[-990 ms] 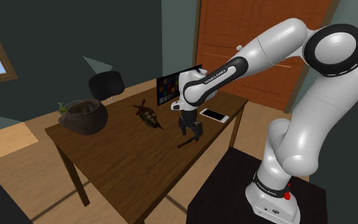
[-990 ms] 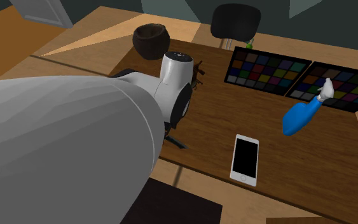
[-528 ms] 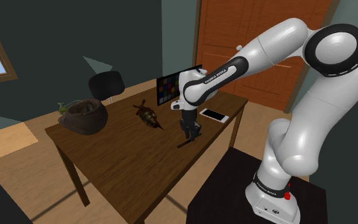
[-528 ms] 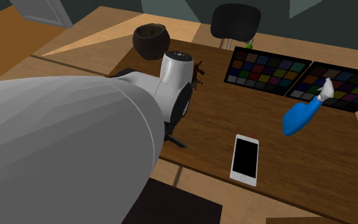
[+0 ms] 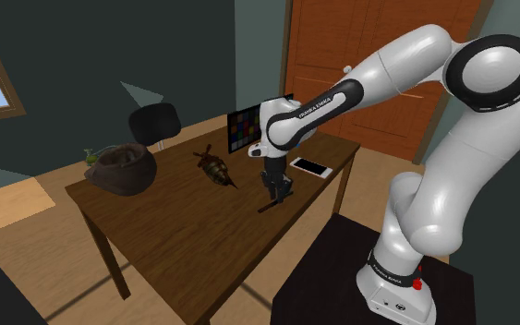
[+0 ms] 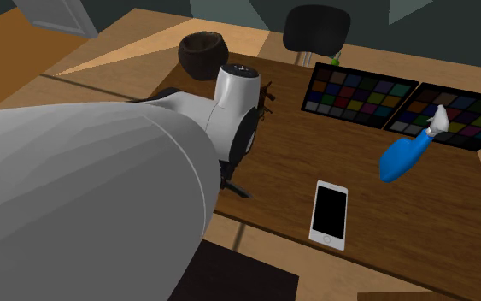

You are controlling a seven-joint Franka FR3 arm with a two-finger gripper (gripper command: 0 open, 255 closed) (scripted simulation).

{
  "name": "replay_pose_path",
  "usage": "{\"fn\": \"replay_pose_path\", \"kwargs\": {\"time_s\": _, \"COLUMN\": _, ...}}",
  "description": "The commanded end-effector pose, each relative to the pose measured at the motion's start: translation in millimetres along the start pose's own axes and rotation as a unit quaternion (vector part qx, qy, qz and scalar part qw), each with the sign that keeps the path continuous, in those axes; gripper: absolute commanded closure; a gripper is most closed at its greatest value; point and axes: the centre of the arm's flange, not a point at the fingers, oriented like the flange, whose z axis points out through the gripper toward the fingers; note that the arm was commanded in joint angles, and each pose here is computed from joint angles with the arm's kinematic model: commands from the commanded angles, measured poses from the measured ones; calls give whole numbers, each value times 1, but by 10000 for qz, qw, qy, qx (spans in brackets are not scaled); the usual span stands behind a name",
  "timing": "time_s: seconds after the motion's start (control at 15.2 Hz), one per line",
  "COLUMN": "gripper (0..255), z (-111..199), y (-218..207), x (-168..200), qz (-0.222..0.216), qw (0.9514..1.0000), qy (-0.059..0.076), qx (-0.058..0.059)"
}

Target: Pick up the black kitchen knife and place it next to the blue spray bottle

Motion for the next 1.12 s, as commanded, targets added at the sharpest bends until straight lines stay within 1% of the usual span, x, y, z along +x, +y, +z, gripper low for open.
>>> {"fn": "replay_pose_path", "kwargs": {"time_s": 0.0, "gripper": 255, "z": -10, "y": -2, "x": 0, "qz": 1, "qw": 10000, "qy": -2, "qx": 5}}
{"fn": "replay_pose_path", "kwargs": {"time_s": 1.06, "gripper": 255, "z": -92, "y": -19, "x": 4, "qz": 1, "qw": 10000, "qy": -2, "qx": 5}}
